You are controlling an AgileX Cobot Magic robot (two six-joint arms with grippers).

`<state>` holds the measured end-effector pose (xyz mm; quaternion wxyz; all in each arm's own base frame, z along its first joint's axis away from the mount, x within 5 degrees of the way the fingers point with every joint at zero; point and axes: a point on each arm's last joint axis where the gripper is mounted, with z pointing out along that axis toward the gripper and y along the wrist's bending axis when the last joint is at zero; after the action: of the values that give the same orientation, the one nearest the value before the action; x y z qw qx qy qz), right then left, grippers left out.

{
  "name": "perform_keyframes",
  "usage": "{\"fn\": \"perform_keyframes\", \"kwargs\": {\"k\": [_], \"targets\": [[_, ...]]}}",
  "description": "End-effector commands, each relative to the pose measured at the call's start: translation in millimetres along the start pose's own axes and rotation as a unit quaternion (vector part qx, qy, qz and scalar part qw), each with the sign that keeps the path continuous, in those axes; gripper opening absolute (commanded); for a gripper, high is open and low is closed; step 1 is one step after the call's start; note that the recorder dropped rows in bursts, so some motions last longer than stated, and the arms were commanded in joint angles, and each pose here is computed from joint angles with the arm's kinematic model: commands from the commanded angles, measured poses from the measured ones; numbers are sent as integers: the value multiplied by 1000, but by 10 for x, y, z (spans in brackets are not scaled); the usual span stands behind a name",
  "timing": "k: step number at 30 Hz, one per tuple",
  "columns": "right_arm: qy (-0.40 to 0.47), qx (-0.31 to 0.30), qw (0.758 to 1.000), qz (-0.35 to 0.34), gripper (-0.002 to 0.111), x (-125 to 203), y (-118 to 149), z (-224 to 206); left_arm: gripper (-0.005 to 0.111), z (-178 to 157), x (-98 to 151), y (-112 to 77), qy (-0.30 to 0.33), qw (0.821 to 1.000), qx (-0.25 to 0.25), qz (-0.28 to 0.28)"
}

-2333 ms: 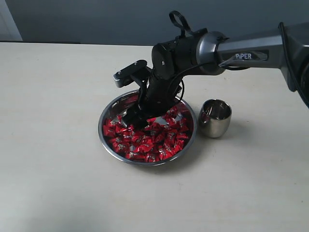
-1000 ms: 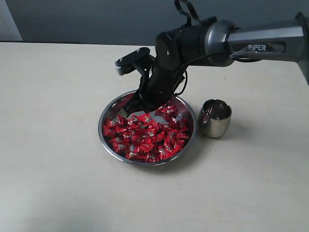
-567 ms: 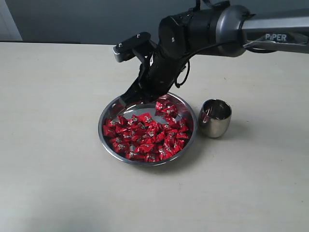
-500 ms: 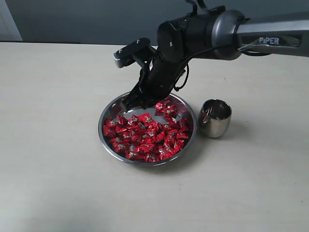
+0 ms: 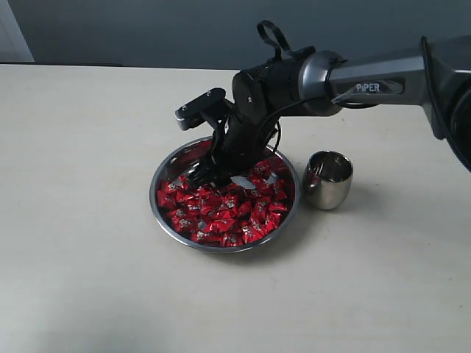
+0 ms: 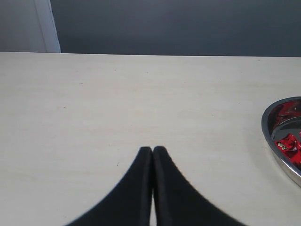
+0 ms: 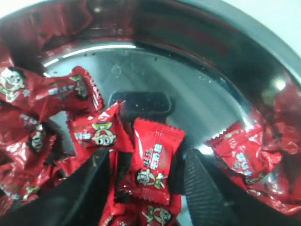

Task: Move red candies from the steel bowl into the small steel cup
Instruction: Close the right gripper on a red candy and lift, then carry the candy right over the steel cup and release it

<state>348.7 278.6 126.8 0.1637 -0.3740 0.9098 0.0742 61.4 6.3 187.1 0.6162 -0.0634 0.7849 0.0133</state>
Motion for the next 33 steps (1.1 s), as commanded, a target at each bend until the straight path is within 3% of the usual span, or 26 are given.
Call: {"fn": "perform_keyframes", "kwargs": {"k": [1,5,10,12,17,25,33], "targets": [[-11,4,1000,0,49,-26,-31,-10,0,-3,3,-3,-4,1000,3,-1],[4,2,1000,0,45,12,-29,54,0,-3,3,-3,-4,1000,3,-1],[-1,3,1000,0,6,3,-31,54,0,-3,3,-3,-4,1000,3,-1],[-4,3,1000,0,-1,-7,-30,27,0,-3,3,-3,-4,1000,3,-1],[-34,8,999,-2,-1,-89,-31,-174,0,-3,3,-3,-4,1000,3,-1],[-113,29,993,15,-1,-241,-66,-962,0,-3,3,-3,-4,1000,3,-1],[-83,132,982,105,-1,11,-493,-1522,0,-3,3,-3,-4,1000,3,-1]]}}
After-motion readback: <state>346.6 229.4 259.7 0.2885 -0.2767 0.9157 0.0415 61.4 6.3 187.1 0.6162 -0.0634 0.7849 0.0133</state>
